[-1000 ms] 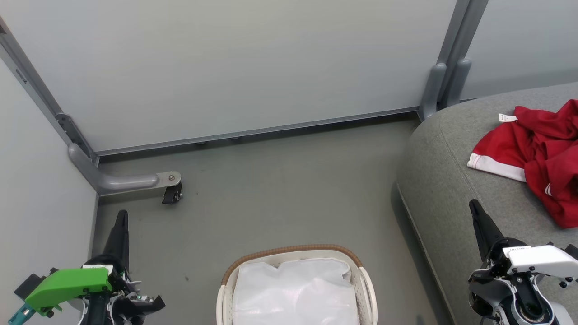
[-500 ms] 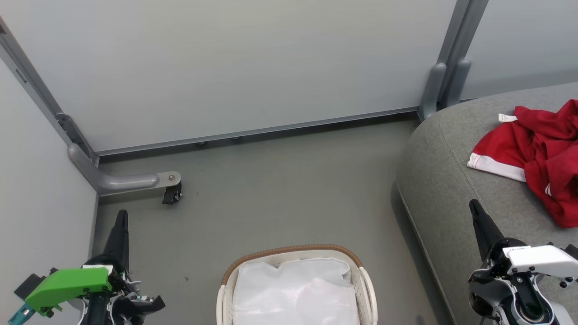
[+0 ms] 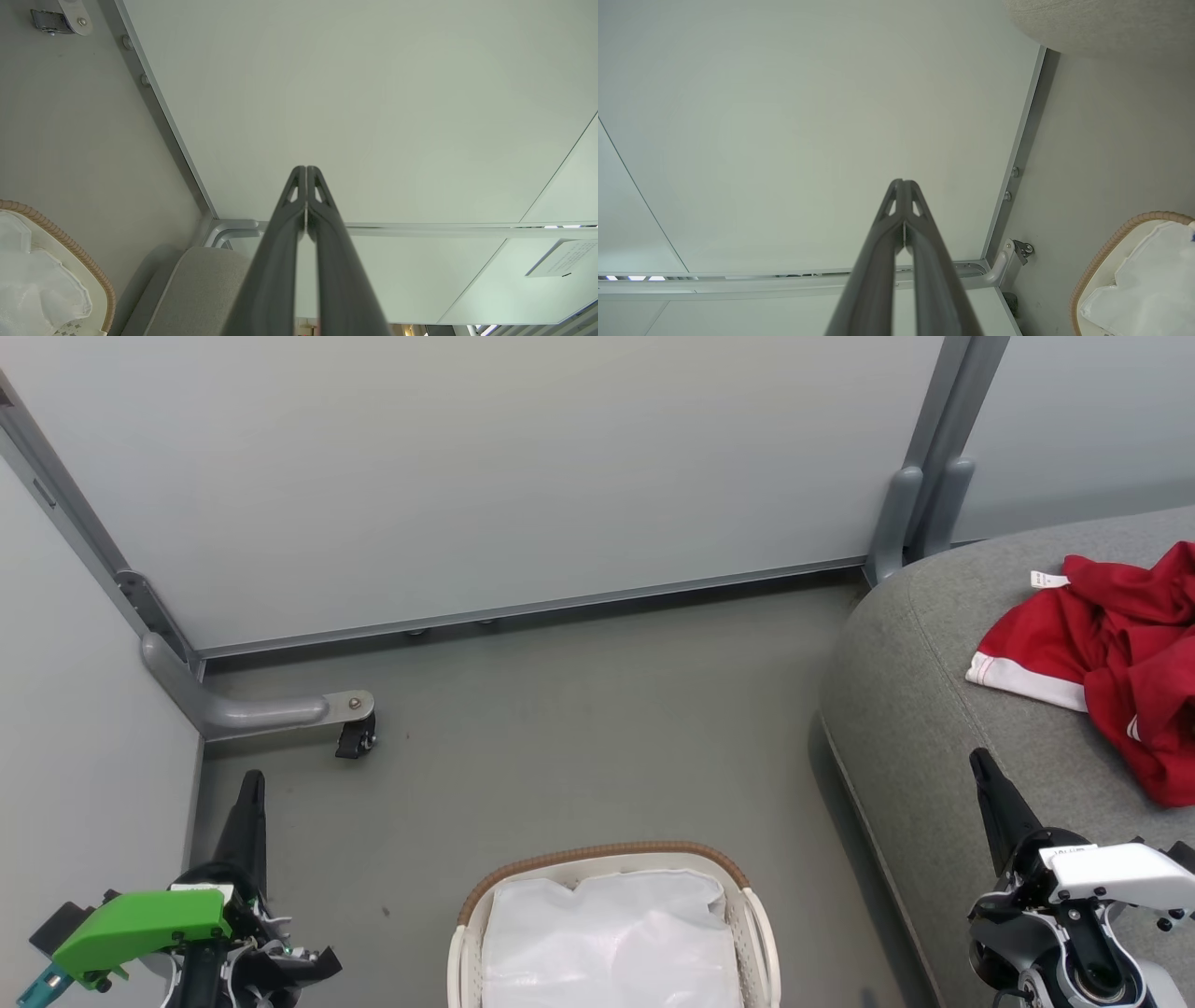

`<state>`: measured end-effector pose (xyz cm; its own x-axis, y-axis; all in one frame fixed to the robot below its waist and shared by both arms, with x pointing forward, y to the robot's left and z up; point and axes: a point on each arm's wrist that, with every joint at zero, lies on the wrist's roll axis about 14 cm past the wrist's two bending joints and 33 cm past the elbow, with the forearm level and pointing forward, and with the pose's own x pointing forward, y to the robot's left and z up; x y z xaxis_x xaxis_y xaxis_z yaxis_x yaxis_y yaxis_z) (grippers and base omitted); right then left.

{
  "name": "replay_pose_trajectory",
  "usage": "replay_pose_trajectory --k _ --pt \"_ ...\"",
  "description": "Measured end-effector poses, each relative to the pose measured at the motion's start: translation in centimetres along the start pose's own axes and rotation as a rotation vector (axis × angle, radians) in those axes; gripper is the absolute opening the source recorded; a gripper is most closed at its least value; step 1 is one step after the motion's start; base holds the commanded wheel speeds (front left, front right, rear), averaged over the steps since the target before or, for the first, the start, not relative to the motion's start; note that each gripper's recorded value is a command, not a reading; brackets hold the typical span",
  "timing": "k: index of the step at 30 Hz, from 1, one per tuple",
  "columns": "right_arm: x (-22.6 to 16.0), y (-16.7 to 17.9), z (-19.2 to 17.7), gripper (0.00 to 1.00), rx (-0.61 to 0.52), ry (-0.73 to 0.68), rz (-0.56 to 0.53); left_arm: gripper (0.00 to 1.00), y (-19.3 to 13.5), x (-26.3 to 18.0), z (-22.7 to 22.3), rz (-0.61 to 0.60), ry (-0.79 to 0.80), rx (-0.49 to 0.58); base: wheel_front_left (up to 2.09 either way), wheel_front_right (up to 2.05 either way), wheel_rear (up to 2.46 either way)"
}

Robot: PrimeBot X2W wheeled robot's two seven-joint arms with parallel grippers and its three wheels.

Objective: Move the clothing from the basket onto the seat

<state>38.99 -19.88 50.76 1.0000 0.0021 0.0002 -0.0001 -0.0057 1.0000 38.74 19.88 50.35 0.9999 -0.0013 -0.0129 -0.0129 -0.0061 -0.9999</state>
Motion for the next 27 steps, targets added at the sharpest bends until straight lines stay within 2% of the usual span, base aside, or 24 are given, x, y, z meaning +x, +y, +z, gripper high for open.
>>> replay_pose_trajectory --k 27 --pt "0.00 0.00 0.00 0.00 0.000 0.000 0.000 0.00 -0.01 0.00 -0.01 0.000 0.000 0.000 0.00 0.00 0.00"
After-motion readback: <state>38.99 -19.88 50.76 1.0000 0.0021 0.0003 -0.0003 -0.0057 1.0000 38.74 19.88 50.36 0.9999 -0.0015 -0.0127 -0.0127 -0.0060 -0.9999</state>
